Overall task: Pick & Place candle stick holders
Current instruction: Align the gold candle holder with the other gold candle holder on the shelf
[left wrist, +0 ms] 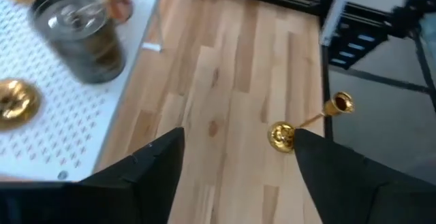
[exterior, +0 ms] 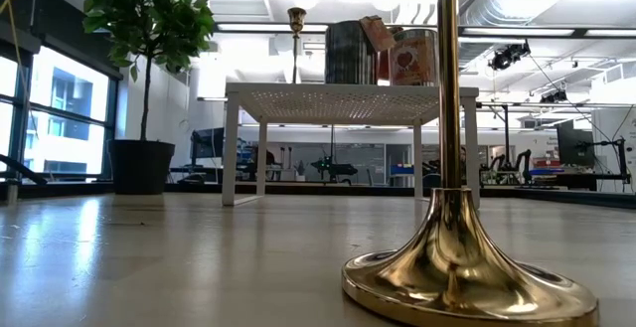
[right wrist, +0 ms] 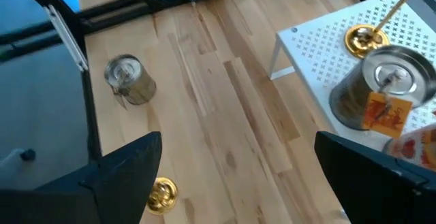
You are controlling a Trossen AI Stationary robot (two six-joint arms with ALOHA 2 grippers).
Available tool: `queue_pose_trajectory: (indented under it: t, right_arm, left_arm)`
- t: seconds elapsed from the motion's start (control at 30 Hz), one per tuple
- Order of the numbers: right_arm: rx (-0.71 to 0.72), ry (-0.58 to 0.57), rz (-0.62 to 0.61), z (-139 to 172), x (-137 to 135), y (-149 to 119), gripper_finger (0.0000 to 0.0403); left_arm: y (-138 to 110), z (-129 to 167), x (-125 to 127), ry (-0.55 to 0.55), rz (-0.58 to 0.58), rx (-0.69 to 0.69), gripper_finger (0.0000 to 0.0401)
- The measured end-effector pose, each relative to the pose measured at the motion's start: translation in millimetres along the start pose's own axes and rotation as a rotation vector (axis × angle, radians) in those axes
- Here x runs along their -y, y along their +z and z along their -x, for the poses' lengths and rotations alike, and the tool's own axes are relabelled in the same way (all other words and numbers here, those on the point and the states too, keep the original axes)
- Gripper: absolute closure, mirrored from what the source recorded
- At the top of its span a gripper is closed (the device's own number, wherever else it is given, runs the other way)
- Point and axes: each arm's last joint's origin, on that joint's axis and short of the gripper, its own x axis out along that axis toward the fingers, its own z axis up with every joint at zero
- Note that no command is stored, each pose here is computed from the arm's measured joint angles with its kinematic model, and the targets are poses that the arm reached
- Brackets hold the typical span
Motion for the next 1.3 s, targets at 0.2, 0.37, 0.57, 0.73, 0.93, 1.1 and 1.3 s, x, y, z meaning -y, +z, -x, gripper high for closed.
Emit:
queue_pose_trajectory:
  t: [0.2, 0.37, 0.57, 0.73, 0.93, 1.1, 1.3]
  right_arm:
    - [0.03, 0.032, -0.02, 2.3, -5.9, 0.3, 0.0023]
    - [0.067, 0.037, -0.031, 7.3, -13.7, -3.9, 0.0023]
    - [0.113, 0.044, -0.044, 15.4, -24.7, -11.6, 0.0023]
    - [0.132, 0.052, -0.057, 22.5, -32.8, -19.9, 0.0023]
    - [0.137, 0.076, -0.04, 30.8, -41.8, -29.9, 0.0023]
    - [0.118, 0.106, 0.028, 35.6, -47.0, -36.3, 0.0023]
    - [0.03, 0.175, 0.103, 38.5, -50.1, -43.3, 0.0023]
  left_arm:
    - [-1.3, 2.4, 11.0, -0.045, -0.067, 0.027, 0.0063]
    - [-2.3, -0.7, 12.3, 0.003, -0.044, 0.035, 0.0023]
    - [-5.1, -13.0, 20.2, 0.002, -0.04, 0.001, 0.0003]
    - [-9.4, -32.9, 28.6, 0.022, -0.063, -0.048, 0.0002]
    - [-13.2, -55.9, 36.5, -0.026, 0.013, -0.133, 0.0002]
    - [-14.4, -68.4, 42.3, -0.071, 0.163, -0.179, 0.0002]
    - [-6.8, -74.1, 48.2, -0.115, 0.241, -0.108, 0.0002]
